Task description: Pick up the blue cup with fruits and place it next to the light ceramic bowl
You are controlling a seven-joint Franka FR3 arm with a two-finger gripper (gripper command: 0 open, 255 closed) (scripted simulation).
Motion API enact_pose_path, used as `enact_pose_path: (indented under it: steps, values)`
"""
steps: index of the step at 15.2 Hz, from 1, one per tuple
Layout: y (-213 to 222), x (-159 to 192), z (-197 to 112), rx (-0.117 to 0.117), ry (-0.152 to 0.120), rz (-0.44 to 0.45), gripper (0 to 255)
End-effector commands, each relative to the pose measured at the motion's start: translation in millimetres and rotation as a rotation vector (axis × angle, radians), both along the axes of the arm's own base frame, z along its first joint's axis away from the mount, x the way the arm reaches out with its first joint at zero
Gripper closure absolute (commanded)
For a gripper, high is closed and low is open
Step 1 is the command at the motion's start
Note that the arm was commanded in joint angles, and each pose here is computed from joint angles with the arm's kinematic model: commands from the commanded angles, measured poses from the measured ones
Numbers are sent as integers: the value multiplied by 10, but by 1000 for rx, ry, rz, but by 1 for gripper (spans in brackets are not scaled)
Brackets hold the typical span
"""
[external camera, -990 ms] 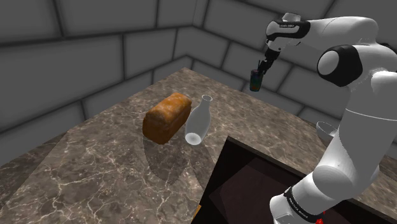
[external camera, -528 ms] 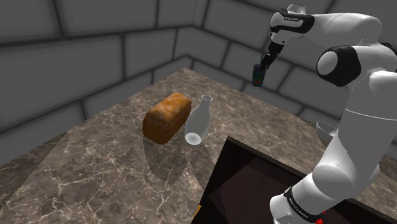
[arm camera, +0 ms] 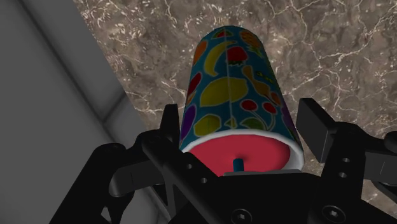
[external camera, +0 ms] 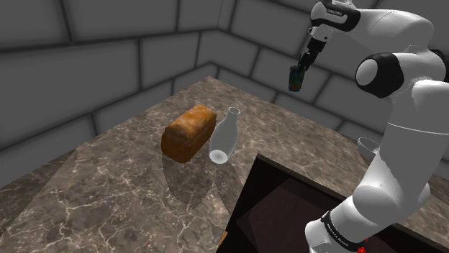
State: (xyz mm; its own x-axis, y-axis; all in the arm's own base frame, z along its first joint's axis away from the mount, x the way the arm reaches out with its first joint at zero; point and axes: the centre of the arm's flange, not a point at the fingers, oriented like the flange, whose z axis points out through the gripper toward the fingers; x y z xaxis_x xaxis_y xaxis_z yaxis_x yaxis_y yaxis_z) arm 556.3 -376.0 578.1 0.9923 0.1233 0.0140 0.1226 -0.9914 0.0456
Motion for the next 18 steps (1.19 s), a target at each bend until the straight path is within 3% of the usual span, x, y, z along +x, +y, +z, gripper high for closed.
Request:
enact_pose_path:
  steps: [1, 7, 18]
  values:
    - [-2, 4, 111, 0, 0, 0, 255]
    - [-2, 4, 382, 0, 0, 0, 255]
    - [-520, -1352, 391, 0, 0, 0, 255]
